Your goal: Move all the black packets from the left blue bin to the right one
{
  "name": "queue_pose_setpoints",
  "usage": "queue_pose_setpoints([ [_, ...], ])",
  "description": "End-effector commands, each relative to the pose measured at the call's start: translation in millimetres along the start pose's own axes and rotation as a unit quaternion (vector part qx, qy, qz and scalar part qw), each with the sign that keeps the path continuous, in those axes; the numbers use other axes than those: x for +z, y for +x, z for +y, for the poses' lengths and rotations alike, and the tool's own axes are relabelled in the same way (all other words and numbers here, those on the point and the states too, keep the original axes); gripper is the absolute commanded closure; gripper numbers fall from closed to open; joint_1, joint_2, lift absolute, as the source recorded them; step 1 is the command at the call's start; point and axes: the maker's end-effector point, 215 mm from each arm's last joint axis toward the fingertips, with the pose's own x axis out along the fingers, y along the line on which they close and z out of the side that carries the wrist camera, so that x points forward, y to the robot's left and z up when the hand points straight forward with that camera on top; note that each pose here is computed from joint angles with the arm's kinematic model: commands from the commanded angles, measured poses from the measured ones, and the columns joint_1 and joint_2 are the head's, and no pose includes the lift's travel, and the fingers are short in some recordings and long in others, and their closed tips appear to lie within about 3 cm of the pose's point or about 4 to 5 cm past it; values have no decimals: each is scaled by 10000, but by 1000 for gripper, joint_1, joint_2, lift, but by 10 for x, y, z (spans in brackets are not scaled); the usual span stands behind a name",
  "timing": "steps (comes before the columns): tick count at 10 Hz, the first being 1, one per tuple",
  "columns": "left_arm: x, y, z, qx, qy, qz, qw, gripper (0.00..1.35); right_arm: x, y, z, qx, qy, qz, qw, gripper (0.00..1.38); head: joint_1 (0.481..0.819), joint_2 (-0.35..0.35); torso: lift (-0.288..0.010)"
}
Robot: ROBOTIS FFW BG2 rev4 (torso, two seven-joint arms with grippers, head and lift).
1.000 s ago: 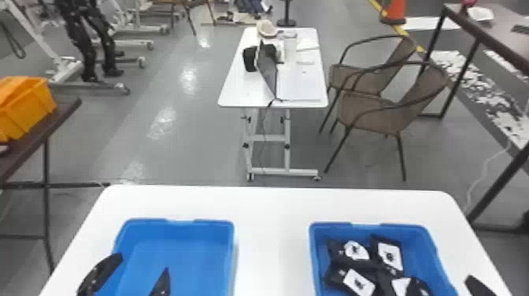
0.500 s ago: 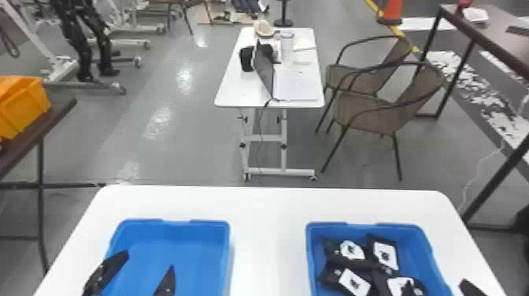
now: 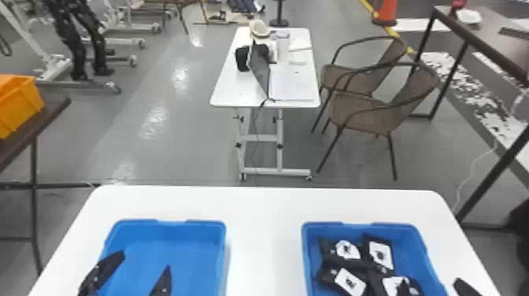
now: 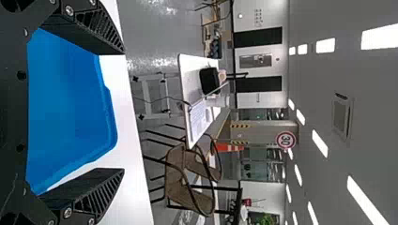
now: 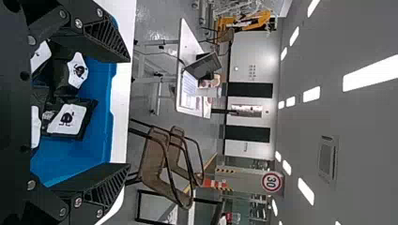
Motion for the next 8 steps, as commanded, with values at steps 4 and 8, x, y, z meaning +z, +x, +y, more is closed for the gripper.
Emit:
queue_pose_setpoints([
  [4, -37, -4, -3, 18, -73, 29, 10000, 136, 20, -9, -4, -12, 19, 12, 10000, 242, 695, 20, 0],
  [8, -43, 0, -12, 6, -100, 41, 9999, 136, 13, 0, 0, -11, 54, 16, 10000, 243, 695, 21, 0],
])
